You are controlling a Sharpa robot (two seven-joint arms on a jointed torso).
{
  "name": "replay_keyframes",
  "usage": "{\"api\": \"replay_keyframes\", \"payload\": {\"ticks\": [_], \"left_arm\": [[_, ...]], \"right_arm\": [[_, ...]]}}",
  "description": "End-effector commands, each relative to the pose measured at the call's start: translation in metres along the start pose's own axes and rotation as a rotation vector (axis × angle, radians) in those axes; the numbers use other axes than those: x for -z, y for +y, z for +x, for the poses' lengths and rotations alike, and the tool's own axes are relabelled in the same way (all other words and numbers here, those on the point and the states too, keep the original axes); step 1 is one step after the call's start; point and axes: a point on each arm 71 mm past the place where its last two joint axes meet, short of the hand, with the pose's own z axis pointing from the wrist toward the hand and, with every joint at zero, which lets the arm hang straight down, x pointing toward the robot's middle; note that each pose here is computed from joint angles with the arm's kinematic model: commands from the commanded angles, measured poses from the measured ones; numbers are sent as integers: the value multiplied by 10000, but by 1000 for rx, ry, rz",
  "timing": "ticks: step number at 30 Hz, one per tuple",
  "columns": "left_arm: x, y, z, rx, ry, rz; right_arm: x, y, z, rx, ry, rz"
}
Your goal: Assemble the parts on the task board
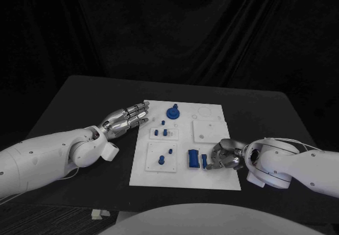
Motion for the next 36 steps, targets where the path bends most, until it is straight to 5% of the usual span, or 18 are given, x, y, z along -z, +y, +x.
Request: {"api": "replay_keyframes", "payload": {"ticks": [1, 11, 20, 26, 31, 36], "left_arm": [[-3, -9, 18, 12, 9, 18], [56, -34, 9, 5, -13, 37], [136, -154, -3, -30, -71, 117], [101, -253, 8, -64, -104, 182], [62, -286, 26, -87, -127, 228], [9, -283, 53, -111, -142, 260]], "right_arm": [[4, -10, -6, -5, -23, -4], [135, -67, -129, -66, -164, -51], [337, -102, -699, -179, -463, -187], [380, -124, -1005, -249, -687, -364], [362, -168, -1016, -319, -722, -474], [286, -242, -913, -466, -644, -551]]}}
